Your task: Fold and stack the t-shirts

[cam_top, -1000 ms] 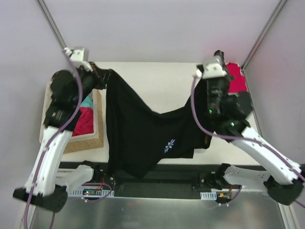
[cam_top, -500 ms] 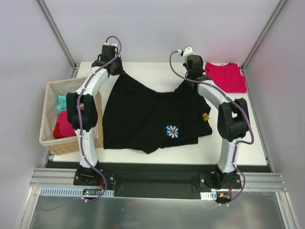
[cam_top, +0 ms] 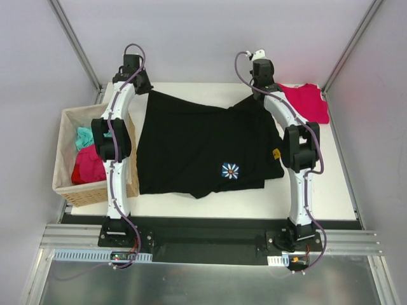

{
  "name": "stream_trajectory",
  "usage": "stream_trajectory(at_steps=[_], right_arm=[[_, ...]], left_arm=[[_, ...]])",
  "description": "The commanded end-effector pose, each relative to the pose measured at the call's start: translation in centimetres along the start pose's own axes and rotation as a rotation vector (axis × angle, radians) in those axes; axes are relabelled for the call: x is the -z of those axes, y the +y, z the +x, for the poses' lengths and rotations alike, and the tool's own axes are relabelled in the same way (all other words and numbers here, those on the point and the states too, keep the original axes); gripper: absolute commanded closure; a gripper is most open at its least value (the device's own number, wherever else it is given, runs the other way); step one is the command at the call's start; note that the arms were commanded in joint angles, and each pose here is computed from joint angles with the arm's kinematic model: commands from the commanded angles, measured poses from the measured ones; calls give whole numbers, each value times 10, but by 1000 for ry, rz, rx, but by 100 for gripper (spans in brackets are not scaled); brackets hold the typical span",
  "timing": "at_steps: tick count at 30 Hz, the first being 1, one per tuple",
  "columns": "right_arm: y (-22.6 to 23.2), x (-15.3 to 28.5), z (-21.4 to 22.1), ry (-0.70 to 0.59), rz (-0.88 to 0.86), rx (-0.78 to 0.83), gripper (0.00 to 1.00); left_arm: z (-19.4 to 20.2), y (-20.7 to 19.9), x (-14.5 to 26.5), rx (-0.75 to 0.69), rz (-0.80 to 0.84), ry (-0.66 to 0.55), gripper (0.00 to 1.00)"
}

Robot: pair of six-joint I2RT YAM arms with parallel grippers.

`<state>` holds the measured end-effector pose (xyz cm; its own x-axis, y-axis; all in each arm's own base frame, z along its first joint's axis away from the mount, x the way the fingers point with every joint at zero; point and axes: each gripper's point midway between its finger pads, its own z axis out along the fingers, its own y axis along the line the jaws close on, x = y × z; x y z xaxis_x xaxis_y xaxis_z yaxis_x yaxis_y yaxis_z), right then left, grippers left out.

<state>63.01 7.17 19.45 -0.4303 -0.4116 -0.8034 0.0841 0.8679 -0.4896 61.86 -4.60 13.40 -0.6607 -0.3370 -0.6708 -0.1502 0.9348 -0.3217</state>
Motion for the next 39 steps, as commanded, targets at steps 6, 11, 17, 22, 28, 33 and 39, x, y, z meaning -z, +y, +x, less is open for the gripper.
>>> stream_trajectory(at_steps=[6,11,17,22,28,33,39], right_arm=[[-25,57,-46,-150,3,-74,99],[-78,167,-118,-385,95,-58,99],[-108,315,-126,-607,65,-79,99],[-156,449,-129,-847,82,-95,99],[-175,537,-133,-1050,15,-97,99],[-174,586,-149,-1144,135,13,99],[-158,641,-163,-1307,62,61,99]], left_arm=[[-26,-38,51,41,168,-45,100],[-31,-88,160,-82,191,-195,100],[11,-124,302,-218,195,-385,100],[38,-109,401,-255,238,-554,100],[53,-79,513,-266,386,-771,100],[72,-78,575,-347,553,-856,100],[105,-110,631,-546,865,-879,100]])
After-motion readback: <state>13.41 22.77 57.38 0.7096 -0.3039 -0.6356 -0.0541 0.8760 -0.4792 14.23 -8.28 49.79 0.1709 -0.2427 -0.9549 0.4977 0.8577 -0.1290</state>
